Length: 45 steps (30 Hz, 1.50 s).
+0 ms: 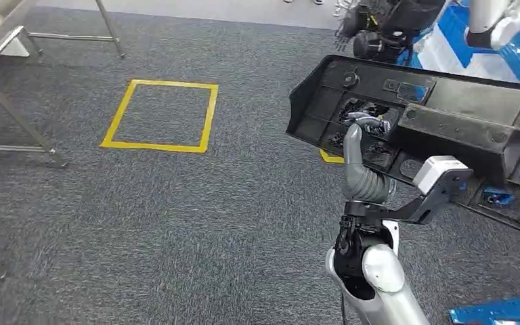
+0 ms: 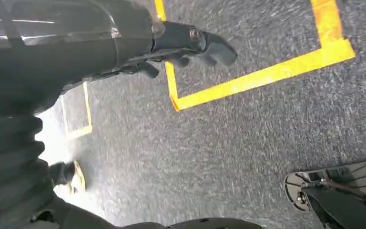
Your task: Take the parts from the cabinet and place them on the table.
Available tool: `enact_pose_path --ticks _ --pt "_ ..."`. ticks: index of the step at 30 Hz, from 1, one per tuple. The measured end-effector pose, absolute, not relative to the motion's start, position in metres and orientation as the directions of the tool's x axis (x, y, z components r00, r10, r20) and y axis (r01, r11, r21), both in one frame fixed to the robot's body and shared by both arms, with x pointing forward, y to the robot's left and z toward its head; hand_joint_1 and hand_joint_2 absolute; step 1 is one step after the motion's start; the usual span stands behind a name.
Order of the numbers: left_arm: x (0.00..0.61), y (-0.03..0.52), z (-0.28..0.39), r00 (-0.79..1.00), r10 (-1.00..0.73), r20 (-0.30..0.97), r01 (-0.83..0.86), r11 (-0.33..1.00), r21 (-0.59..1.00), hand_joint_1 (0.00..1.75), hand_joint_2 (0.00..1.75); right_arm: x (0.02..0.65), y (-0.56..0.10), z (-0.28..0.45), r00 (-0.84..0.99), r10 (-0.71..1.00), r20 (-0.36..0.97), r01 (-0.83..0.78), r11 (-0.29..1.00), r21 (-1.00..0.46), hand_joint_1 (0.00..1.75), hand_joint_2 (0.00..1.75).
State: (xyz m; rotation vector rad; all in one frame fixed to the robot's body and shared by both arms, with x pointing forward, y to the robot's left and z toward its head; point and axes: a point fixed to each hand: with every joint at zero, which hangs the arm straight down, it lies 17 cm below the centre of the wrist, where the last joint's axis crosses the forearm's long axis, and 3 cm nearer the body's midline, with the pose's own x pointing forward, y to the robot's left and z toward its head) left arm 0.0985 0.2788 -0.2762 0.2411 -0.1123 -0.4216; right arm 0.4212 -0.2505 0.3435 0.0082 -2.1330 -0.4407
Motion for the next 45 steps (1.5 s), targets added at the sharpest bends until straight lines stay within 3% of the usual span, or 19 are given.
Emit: enact_pose_path --ticks 45 --pt "0.095 0.286 -0.277 0.894 -0.447 0.035 0.423 0.866 0.267 0.00 1.75 0.414 -0.231 0.353 -0.582 -0.219 0.783 0.090 0.940 0.329 1.75 1.75"
